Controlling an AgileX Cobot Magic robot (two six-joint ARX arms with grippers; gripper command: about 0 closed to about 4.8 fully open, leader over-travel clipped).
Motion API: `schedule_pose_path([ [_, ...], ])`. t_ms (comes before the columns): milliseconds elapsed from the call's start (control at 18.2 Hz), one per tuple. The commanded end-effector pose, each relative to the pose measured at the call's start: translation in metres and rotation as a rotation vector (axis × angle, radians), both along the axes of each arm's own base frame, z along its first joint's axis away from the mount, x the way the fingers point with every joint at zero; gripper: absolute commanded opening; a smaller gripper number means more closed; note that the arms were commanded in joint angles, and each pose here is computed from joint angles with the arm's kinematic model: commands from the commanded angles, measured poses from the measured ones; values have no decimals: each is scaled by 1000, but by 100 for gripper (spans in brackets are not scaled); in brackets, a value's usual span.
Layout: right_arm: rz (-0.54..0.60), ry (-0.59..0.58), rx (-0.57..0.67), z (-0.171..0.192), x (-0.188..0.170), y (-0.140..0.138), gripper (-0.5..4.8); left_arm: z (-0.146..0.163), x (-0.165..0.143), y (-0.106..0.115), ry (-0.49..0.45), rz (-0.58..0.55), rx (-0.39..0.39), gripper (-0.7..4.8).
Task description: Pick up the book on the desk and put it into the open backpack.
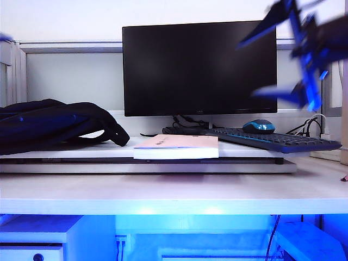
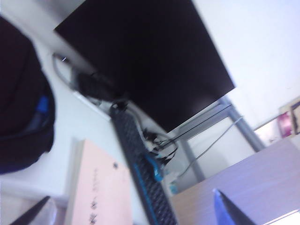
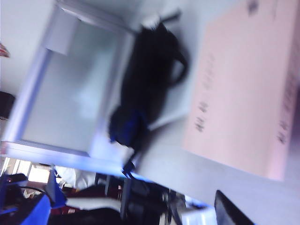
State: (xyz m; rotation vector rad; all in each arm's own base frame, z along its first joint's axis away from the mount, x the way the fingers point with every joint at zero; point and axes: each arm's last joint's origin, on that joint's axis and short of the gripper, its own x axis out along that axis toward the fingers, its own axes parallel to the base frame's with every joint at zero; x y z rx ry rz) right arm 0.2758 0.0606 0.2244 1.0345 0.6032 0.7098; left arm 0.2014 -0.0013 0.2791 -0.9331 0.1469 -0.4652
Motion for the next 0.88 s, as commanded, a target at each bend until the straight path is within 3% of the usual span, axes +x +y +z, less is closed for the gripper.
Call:
schedule_pose_path([
  [55, 25, 39, 21, -20, 12, 9, 459, -1, 4, 0, -6, -6, 3, 479],
  [605, -16, 218, 73, -77, 33, 12, 465, -14, 18, 7, 55, 15, -2, 479],
  [880, 5, 226, 74, -83, 53, 18, 465, -16, 22, 7, 49, 15, -1, 479],
])
